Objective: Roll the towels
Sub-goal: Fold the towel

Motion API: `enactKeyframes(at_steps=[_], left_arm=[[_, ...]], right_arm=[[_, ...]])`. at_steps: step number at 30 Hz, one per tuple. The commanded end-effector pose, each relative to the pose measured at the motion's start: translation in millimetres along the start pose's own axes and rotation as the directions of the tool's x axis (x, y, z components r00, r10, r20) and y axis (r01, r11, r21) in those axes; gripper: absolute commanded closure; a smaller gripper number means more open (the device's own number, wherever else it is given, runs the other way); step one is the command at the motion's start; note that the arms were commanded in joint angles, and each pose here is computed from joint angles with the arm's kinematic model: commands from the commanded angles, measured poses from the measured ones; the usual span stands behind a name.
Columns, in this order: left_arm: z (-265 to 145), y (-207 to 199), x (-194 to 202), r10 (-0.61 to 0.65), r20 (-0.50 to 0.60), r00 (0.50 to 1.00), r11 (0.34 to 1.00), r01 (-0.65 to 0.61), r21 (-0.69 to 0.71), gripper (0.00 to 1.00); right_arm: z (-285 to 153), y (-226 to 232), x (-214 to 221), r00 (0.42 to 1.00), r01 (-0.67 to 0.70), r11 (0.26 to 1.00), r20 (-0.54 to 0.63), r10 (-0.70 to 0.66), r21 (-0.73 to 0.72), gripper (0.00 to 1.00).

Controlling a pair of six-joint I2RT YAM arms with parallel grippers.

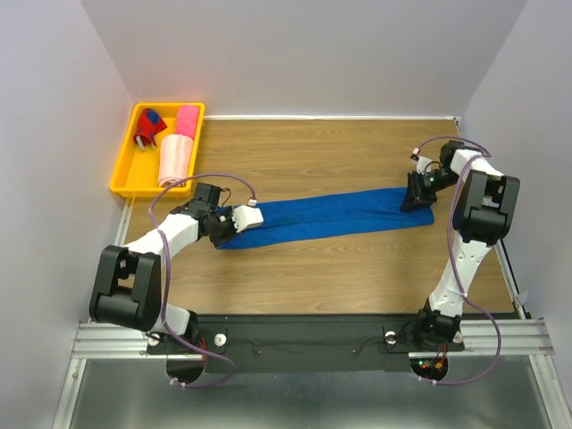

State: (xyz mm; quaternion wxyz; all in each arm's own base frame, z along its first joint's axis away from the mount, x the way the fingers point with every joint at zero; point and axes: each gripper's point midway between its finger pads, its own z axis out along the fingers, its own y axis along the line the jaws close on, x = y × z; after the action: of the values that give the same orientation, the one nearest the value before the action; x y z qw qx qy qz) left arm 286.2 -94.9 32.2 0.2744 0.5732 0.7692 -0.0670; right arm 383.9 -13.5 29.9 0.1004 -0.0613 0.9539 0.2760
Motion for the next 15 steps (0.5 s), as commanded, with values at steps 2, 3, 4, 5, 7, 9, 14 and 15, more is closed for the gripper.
enactKeyframes(at_steps=[2, 3, 4, 5, 7, 9, 14, 15], left_arm=[[-15, 17, -57, 0.083, 0.124, 0.989, 0.996, -0.077, -0.051, 0.69], [-12, 10, -75, 0.111, 0.148, 0.983, 0.993, -0.105, -0.048, 0.68], [-10, 8, -114, 0.161, 0.205, 0.965, 0.987, -0.153, -0.053, 0.68], [-6, 8, -113, 0.146, 0.201, 0.969, 0.989, -0.140, -0.044, 0.68], [-2, 5, -143, 0.185, 0.240, 0.953, 0.983, -0.181, -0.041, 0.68], [12, 8, -165, 0.200, 0.254, 0.946, 0.980, -0.196, -0.043, 0.66], [41, 4, -190, 0.225, 0.258, 0.940, 0.974, -0.228, -0.018, 0.67], [43, 3, -195, 0.235, 0.261, 0.936, 0.971, -0.238, -0.018, 0.68]], right_arm=[[2, -9, -7, 0.999, 0.036, 0.998, 0.017, -0.037, 0.058, 0.74], [0, -8, -7, 0.999, 0.038, 0.998, 0.021, -0.039, 0.058, 0.74], [-6, -3, -9, 0.998, 0.047, 0.997, 0.035, -0.049, 0.059, 0.73], [-6, -4, -9, 0.998, 0.047, 0.997, 0.035, -0.049, 0.061, 0.73], [-11, -1, -10, 0.997, 0.054, 0.996, 0.043, -0.057, 0.066, 0.73], [-16, 3, -11, 0.996, 0.060, 0.996, 0.054, -0.064, 0.069, 0.73], [-33, 15, -18, 0.990, 0.096, 0.993, 0.098, -0.104, 0.075, 0.71], [-36, 19, -18, 0.989, 0.101, 0.992, 0.100, -0.107, 0.071, 0.71]])
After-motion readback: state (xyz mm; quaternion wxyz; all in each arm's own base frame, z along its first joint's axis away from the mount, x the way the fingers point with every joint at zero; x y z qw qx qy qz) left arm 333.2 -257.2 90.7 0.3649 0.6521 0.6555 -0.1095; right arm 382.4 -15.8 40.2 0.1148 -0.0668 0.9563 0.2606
